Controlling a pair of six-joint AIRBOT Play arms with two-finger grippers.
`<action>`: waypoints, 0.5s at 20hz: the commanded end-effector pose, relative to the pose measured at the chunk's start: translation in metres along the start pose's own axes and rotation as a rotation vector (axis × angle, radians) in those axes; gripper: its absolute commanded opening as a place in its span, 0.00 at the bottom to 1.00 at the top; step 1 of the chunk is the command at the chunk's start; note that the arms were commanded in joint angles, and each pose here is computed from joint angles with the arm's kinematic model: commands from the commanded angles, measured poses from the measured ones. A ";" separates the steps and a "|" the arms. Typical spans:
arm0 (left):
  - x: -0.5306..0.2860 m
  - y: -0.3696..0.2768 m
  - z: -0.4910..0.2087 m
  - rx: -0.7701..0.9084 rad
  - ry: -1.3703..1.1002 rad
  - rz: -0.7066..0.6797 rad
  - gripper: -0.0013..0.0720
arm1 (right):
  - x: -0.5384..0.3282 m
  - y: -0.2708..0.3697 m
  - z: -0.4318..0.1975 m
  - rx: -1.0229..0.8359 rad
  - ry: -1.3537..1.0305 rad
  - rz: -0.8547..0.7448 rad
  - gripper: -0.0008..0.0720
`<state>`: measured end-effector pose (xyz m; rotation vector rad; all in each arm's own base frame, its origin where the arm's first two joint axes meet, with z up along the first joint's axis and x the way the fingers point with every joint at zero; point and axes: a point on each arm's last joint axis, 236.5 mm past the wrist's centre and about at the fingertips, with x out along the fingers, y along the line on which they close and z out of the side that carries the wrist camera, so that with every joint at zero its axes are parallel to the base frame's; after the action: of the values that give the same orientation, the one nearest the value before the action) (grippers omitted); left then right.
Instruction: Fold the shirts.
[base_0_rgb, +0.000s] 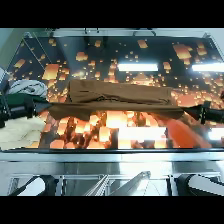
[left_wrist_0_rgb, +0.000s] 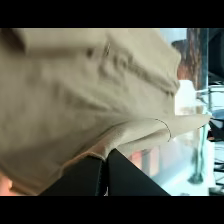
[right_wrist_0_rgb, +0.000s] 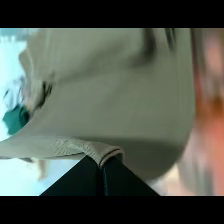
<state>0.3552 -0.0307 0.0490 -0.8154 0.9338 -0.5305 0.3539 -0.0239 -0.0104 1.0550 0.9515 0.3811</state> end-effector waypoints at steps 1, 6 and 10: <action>0.025 -0.005 0.060 0.073 -0.006 -0.005 0.04 | 0.027 0.017 0.053 -0.168 -0.142 -0.084 0.03; 0.093 0.021 0.117 0.086 0.068 -0.033 0.04 | 0.069 0.032 0.111 -0.316 -0.224 -0.168 0.03; 0.146 0.044 0.135 0.091 0.129 -0.064 0.03 | 0.110 0.000 0.111 -0.297 -0.162 -0.196 0.03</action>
<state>0.5190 -0.0427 0.0148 -0.7368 0.9647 -0.6416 0.4869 -0.0173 -0.0187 0.7321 0.7966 0.2811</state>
